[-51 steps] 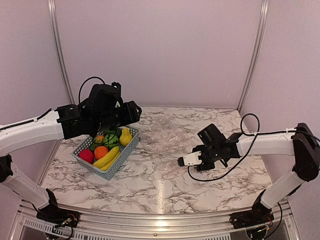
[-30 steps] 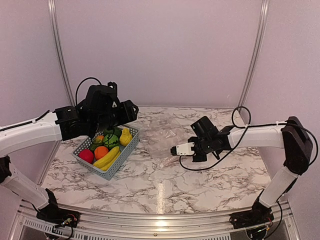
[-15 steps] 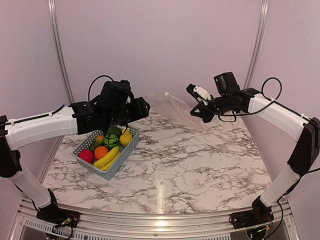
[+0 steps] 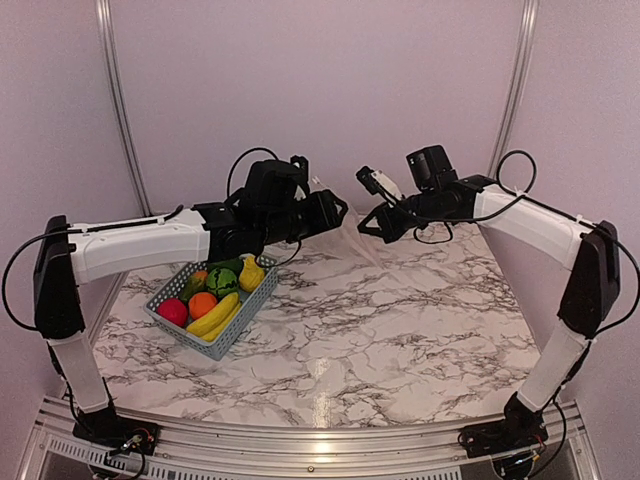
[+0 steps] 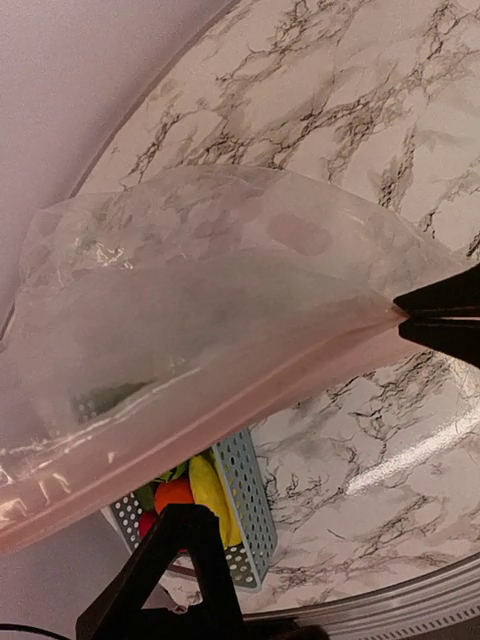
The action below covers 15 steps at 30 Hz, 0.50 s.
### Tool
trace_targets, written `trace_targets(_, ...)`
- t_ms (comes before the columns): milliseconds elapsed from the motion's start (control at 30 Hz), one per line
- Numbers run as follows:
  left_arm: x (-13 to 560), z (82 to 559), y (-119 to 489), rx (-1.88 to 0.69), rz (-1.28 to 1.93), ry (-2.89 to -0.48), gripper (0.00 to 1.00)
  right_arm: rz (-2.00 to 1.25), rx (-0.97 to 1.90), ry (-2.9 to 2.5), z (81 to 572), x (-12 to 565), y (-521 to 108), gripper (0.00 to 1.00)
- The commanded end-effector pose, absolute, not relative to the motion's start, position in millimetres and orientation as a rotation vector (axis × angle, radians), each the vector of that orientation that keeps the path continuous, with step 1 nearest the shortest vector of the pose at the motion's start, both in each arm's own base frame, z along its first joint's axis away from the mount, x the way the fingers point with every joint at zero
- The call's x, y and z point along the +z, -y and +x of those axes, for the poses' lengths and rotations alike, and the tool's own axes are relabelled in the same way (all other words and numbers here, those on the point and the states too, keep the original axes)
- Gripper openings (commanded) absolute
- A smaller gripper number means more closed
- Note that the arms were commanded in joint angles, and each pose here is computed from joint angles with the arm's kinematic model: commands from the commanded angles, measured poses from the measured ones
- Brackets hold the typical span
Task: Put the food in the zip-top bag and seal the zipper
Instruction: Open the zipper food storage bag at the center of the board.
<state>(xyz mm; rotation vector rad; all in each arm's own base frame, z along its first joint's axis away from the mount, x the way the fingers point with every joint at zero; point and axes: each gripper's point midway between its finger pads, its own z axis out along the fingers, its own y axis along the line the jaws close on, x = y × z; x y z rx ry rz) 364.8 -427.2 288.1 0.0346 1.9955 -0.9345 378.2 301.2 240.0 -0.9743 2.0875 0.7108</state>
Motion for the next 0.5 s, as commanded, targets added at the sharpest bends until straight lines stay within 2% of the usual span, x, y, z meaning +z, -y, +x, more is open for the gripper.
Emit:
trace_targets(0, 285.7, 377.8, 441.6, -0.927, -0.027, -2.017, 0.56, -0.983, 0.775, -1.999, 372.5, 272.3, -316.3, 0.00)
trace_targets(267, 262.9, 386.2, 440.3, -0.868, -0.114, -2.087, 0.38, -0.958, 0.766, -2.000, 368.2, 275.8, -311.9, 0.00)
trace_targets(400, 261.0, 382.3, 436.1, -0.862, -0.113, -2.104, 0.35, -0.930, 0.734, -2.001, 370.5, 277.3, -306.4, 0.00)
trace_targets(467, 266.7, 374.8, 439.3, -0.912, -0.066, -2.093, 0.37, -0.914, 0.714, -2.005, 375.2, 276.8, -301.4, 0.00)
